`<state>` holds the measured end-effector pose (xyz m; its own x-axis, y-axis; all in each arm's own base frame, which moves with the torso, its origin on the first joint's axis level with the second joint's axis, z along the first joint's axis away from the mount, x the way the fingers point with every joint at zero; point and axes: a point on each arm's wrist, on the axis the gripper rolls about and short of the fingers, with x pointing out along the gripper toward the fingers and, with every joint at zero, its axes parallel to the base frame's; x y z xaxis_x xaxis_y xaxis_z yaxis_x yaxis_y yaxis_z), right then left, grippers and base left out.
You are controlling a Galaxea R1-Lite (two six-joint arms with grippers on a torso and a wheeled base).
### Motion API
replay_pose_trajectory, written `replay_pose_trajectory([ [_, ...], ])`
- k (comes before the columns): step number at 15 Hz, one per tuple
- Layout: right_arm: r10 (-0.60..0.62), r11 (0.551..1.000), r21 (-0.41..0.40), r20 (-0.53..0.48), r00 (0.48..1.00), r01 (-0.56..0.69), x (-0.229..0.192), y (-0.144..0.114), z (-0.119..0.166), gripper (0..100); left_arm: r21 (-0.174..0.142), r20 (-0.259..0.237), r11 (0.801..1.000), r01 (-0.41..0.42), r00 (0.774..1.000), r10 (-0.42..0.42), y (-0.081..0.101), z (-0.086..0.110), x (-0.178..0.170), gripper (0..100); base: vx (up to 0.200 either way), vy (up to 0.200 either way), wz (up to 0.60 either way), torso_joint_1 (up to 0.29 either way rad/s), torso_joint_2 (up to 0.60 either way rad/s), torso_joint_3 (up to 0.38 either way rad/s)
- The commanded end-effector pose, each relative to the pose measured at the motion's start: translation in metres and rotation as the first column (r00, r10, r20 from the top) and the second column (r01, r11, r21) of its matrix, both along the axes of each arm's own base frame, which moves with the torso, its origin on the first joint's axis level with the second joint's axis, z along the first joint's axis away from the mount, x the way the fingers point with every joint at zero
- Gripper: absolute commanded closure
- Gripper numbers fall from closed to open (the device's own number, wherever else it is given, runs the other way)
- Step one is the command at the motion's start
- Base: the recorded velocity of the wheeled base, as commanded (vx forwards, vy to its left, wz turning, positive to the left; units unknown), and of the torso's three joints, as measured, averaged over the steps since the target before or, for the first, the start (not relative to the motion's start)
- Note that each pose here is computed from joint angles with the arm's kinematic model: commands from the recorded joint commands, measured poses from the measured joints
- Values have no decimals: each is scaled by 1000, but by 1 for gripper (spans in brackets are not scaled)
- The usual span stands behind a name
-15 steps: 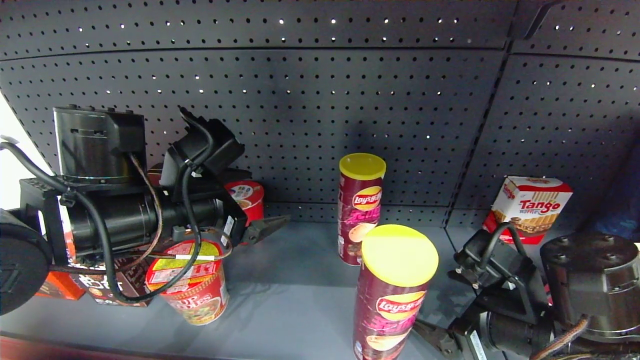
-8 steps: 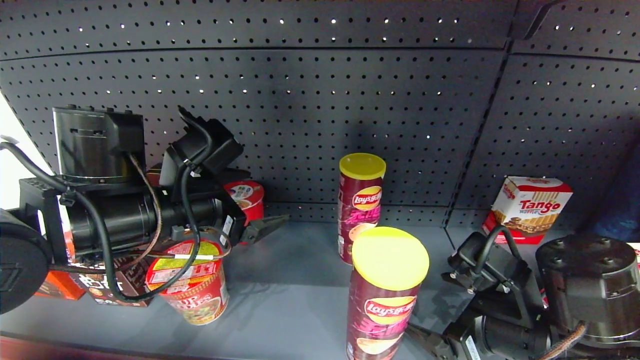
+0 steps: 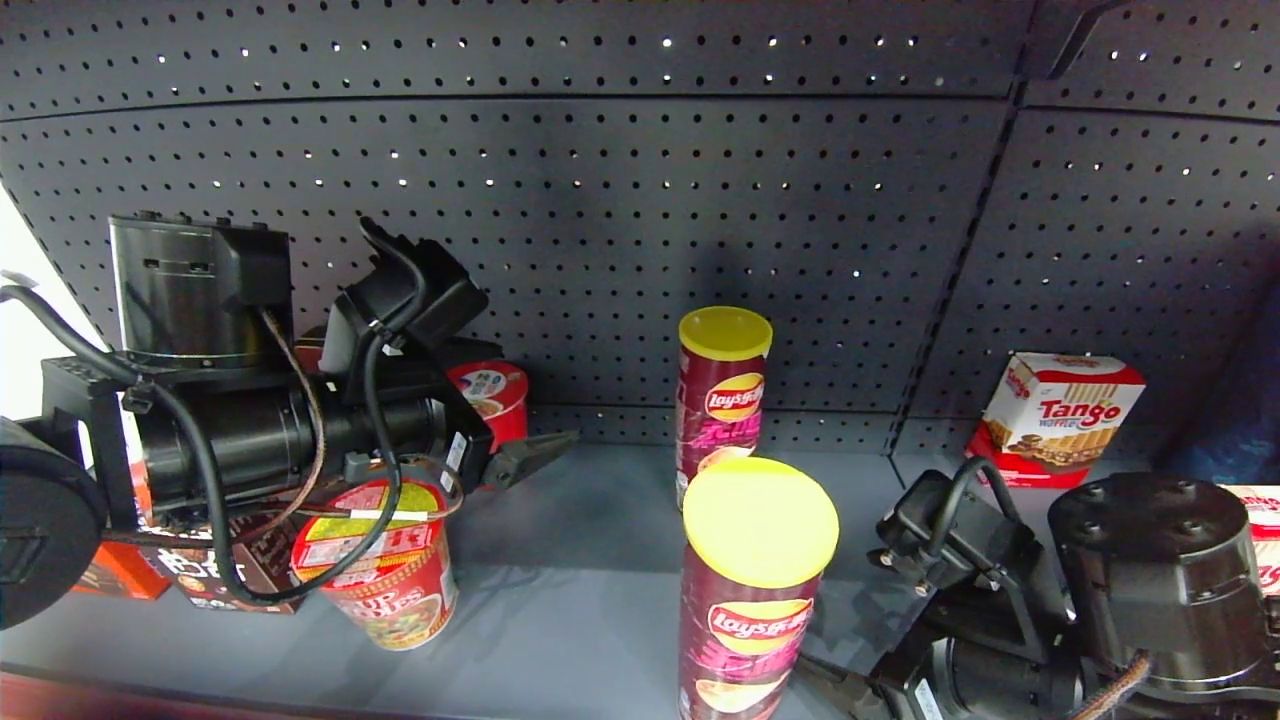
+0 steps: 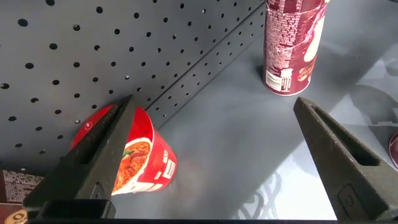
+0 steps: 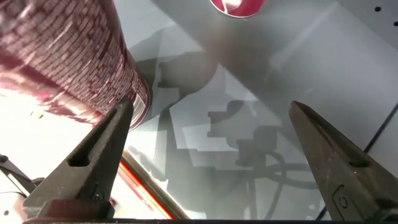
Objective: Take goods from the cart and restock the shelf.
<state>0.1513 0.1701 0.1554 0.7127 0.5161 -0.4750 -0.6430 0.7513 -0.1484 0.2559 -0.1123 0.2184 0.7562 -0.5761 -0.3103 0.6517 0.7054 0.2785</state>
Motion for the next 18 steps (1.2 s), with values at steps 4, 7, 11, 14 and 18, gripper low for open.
replay_pose_trajectory([
  [4,4,1000,2,2,1000,-4,1,2,-1,0,2,-5,1000,0,1000,0,0,-2,0,0,0,0,0,0,0,0],
  [7,9,1000,0,-4,1000,-9,1,3,-3,0,3,-7,1000,0,1000,0,0,-2,0,0,0,0,0,0,0,0],
  [11,13,1000,3,-4,1000,-13,3,5,-4,0,5,-12,1000,0,1000,0,-1,-4,1,0,0,0,0,0,0,0],
  [14,12,1000,3,-4,1000,-12,3,4,-5,0,5,-14,1000,-3,1000,3,1,-4,2,0,0,0,0,0,0,0],
  [18,-31,999,31,22,999,30,7,-5,4,0,1,0,1000,-4,1000,4,1,-2,1,0,0,0,0,0,0,0],
])
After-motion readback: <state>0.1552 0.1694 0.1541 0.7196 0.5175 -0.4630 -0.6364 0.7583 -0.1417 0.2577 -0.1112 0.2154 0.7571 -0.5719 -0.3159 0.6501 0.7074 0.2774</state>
